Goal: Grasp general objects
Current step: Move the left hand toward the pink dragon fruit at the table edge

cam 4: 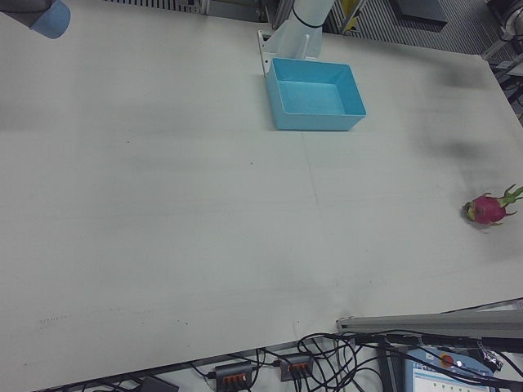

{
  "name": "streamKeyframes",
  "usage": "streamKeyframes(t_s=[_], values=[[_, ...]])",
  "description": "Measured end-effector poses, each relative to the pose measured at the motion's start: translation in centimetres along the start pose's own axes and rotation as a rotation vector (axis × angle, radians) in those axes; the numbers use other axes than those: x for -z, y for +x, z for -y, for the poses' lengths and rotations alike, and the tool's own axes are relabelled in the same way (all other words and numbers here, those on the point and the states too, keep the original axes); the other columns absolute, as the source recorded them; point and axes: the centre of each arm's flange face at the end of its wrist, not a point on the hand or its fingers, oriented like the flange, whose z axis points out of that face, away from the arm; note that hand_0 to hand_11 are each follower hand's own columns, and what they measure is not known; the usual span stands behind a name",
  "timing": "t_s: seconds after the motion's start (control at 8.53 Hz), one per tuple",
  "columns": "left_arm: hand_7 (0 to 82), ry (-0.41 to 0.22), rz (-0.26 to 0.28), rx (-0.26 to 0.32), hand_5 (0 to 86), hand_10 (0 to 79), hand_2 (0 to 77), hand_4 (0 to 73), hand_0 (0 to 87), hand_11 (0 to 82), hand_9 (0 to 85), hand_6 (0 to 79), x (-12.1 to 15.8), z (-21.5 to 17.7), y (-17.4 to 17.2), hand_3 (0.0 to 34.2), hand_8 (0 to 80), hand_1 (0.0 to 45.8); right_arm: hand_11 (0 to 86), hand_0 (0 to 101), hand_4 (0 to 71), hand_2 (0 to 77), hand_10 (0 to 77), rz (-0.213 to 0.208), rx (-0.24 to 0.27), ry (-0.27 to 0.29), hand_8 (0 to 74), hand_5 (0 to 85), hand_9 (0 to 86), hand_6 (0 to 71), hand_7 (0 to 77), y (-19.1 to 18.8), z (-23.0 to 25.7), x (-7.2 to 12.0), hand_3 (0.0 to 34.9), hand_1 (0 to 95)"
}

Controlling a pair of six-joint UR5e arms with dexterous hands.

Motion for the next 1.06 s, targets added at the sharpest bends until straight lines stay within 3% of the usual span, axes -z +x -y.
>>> streamKeyframes(t_s=[0.23,0.7,1.06], values=[[0.5,-0.027,0.031,0.004,1.6,1.1,0.5,0.0,79.7,0.5,0.5,0.5,-0.7,-1.6,-1.0,0.3,1.1,0.0,0.0,0,0.0,77.4,0.0,0.0,0.0,0.0,0.0,0.0,0.5,0.0,0.0,0.0,0.0,0.0,0.0,94.9],[0.5,-0.063,0.042,-0.003,1.6,1.1,0.5,0.0,79.7,0.5,0.5,0.0,-2.7,-6.2,-2.2,0.2,1.1,0.0,0.0,0,0.0,77.4,0.0,0.0,0.0,0.0,0.0,0.0,0.5,0.0,0.0,0.0,0.0,0.0,0.0,94.9],[0.5,-0.049,0.022,0.006,1.6,1.1,0.5,0.0,79.7,1.1,0.5,1.1,-2.6,-6.7,0.1,0.2,1.1,0.0,0.0,0,0.0,77.4,0.0,0.0,0.0,0.0,0.0,0.0,0.5,0.0,0.0,0.0,0.0,0.0,0.0,94.9]])
